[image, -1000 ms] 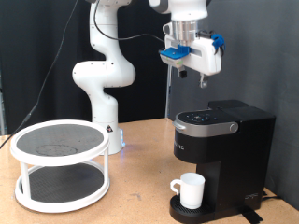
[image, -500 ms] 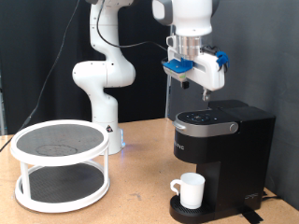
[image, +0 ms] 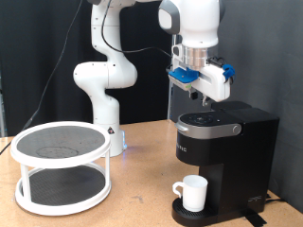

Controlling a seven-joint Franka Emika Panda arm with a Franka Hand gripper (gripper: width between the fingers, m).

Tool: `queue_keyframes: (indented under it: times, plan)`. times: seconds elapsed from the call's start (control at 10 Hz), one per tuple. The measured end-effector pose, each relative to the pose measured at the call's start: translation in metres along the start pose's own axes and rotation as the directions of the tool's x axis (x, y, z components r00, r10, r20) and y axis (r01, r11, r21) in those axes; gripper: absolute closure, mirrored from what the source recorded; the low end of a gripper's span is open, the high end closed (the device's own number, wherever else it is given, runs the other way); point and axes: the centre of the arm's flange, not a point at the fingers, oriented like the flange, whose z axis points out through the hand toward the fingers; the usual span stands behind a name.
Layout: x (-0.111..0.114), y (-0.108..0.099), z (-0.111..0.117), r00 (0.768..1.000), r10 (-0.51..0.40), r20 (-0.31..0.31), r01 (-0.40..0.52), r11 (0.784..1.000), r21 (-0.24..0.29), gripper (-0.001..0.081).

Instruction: Make a cup of coffee with the keurig machine

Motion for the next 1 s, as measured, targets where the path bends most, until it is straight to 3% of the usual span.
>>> queue_keyframes:
  times: [0.1, 0.2, 0.3, 1.0]
  plan:
    - [0.0, -0.002, 0.004, 1.0, 0.006, -0.005, -0.006, 1.0, -0.006, 0.0704]
    - [0.001, -0.004, 0.008, 1.0, 0.013, -0.008, -0.013, 1.0, -0.01, 0.0704]
    - [0.001, -0.006, 0.011, 1.0, 0.021, -0.007, -0.021, 1.0, -0.012, 0.0788]
    - [0.0, -0.02, 0.032, 0.999, 0.039, -0.021, -0.04, 0.998, -0.039, 0.0806]
